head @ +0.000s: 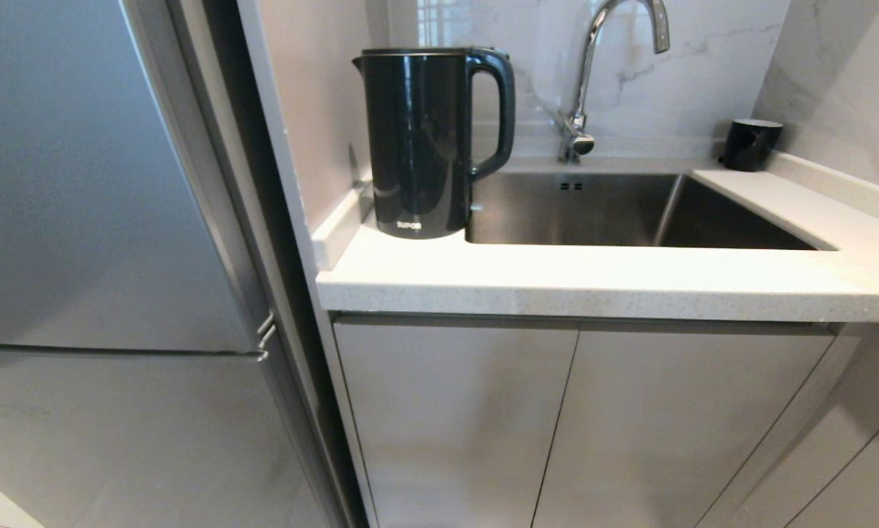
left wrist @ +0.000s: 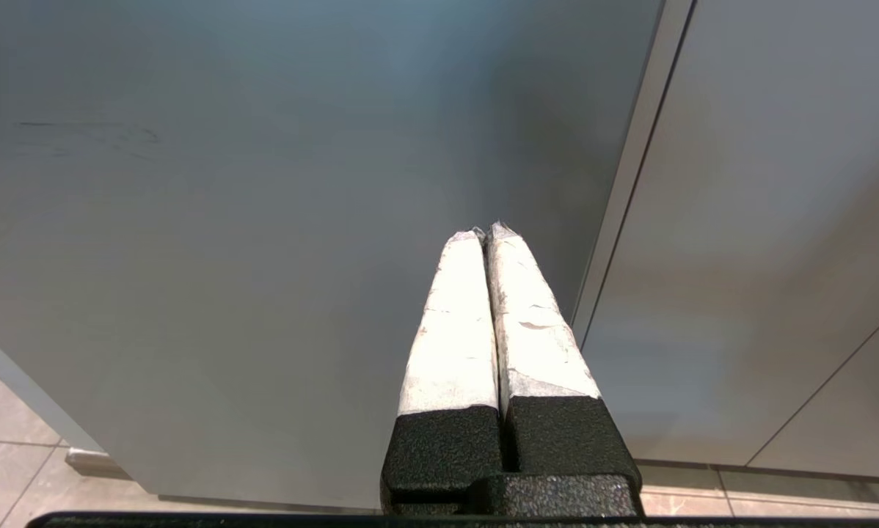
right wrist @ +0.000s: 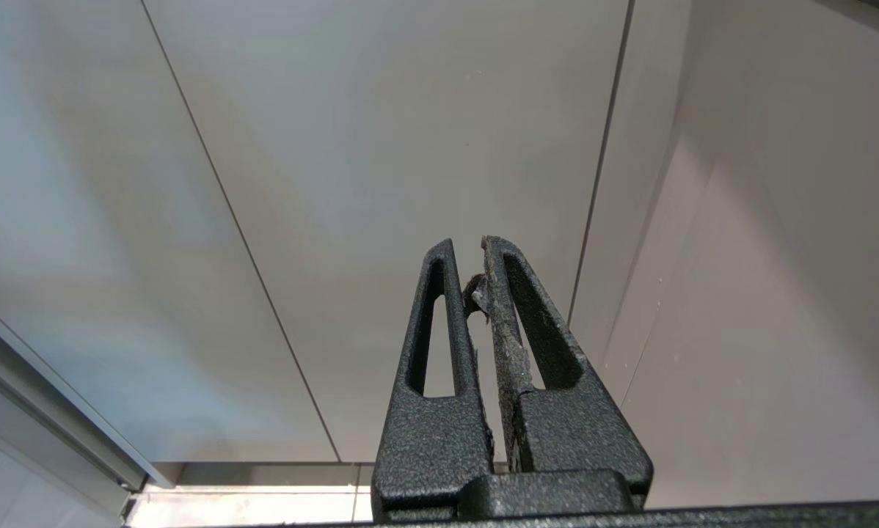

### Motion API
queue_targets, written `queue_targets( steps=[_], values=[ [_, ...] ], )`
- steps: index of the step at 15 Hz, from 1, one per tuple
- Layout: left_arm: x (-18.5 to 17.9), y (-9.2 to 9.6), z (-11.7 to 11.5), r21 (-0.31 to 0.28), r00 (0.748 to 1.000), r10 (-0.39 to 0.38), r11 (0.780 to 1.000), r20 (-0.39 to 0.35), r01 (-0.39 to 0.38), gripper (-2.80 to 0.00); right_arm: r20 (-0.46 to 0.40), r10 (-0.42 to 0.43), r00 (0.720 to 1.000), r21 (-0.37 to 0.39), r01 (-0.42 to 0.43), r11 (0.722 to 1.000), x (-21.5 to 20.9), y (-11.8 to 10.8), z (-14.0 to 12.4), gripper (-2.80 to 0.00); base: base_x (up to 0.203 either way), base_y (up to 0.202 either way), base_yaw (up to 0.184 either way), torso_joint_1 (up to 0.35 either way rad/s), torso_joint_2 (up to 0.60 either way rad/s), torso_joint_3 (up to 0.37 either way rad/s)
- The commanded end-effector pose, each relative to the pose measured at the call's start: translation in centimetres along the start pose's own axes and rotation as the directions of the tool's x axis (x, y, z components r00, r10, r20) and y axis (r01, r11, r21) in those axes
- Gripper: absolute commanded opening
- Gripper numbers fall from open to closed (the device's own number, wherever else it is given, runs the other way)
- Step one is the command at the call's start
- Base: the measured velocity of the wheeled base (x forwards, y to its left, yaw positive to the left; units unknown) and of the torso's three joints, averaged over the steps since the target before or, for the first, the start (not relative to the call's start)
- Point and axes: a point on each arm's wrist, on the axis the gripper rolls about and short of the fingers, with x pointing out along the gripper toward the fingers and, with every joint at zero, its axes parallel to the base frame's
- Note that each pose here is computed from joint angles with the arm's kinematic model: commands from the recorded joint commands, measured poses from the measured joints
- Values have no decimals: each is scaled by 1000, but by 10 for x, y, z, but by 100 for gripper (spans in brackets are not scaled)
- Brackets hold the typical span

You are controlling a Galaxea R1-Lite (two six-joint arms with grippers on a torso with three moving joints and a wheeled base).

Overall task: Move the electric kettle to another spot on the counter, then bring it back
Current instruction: Grab the kettle

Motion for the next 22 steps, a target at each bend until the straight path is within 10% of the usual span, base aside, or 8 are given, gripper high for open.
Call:
queue_targets(
  steps=[1,22],
  values=[
    [0,0,0,-1,1000,0,1000,1,0,-280,0,0,1000,0,0,1000,0,0,0,-280,0,0,0,0,0,0],
    [0,0,0,-1,1000,0,1000,2,0,-280,0,0,1000,0,0,1000,0,0,0,-280,0,0,0,49,-317,-265]
  ],
)
